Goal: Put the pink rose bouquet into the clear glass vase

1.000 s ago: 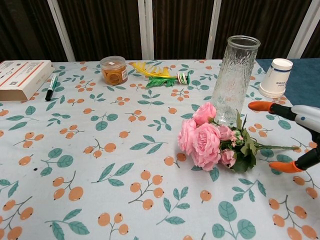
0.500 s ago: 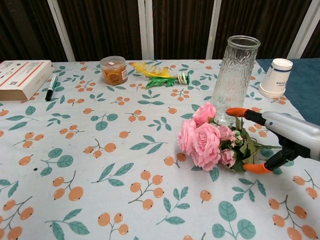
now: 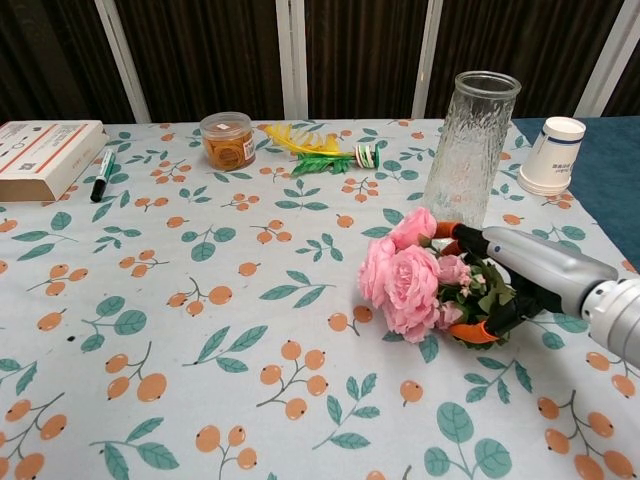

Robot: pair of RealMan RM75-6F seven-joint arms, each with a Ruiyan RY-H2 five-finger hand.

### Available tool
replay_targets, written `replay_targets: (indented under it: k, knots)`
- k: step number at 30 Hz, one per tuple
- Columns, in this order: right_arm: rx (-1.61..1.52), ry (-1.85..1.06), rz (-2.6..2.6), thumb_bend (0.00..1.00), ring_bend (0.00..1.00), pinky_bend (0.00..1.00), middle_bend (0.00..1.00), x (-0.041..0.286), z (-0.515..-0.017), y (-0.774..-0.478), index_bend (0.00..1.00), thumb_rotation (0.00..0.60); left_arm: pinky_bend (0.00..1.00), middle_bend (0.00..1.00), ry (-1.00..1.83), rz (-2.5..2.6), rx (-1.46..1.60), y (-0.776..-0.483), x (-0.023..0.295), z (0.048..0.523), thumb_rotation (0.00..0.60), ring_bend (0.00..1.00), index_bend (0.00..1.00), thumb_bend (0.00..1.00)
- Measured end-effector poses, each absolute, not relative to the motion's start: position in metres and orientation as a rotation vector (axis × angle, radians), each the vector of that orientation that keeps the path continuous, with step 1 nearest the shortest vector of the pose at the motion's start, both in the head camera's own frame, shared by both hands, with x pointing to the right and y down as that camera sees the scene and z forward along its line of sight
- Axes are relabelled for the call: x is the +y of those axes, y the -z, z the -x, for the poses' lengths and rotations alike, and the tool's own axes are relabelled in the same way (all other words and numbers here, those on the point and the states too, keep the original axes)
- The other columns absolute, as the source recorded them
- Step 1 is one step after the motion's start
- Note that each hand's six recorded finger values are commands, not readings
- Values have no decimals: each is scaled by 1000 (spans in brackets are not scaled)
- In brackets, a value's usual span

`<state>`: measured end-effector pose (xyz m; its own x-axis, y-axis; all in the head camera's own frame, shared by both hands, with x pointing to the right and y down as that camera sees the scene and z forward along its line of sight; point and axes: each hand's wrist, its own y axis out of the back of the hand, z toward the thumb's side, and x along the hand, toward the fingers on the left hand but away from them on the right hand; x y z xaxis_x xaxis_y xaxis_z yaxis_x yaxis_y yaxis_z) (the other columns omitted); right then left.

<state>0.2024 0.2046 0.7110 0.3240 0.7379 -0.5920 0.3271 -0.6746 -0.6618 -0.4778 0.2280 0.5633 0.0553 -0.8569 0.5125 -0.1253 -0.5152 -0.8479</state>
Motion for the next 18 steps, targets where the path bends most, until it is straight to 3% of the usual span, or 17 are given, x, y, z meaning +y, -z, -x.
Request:
replay_targets:
  k: [4, 7, 18]
  knots:
    - [-936, -1299, 2182, 280, 492, 362, 478, 204, -196, -714, 381, 600, 0, 0, 1516, 1721, 993, -563, 228, 478, 600, 0, 0, 0]
    - [-938, -1289, 2188, 286, 524, 372, 514, 204, -193, -713, 447, 600, 0, 0, 1516, 1721, 995, -563, 228, 478, 600, 0, 0, 0]
    - [-1050, -1195, 2202, 311, 551, 372, 539, 188, -197, -675, 511, 600, 0, 0, 1515, 1728, 1003, -562, 228, 478, 600, 0, 0, 0]
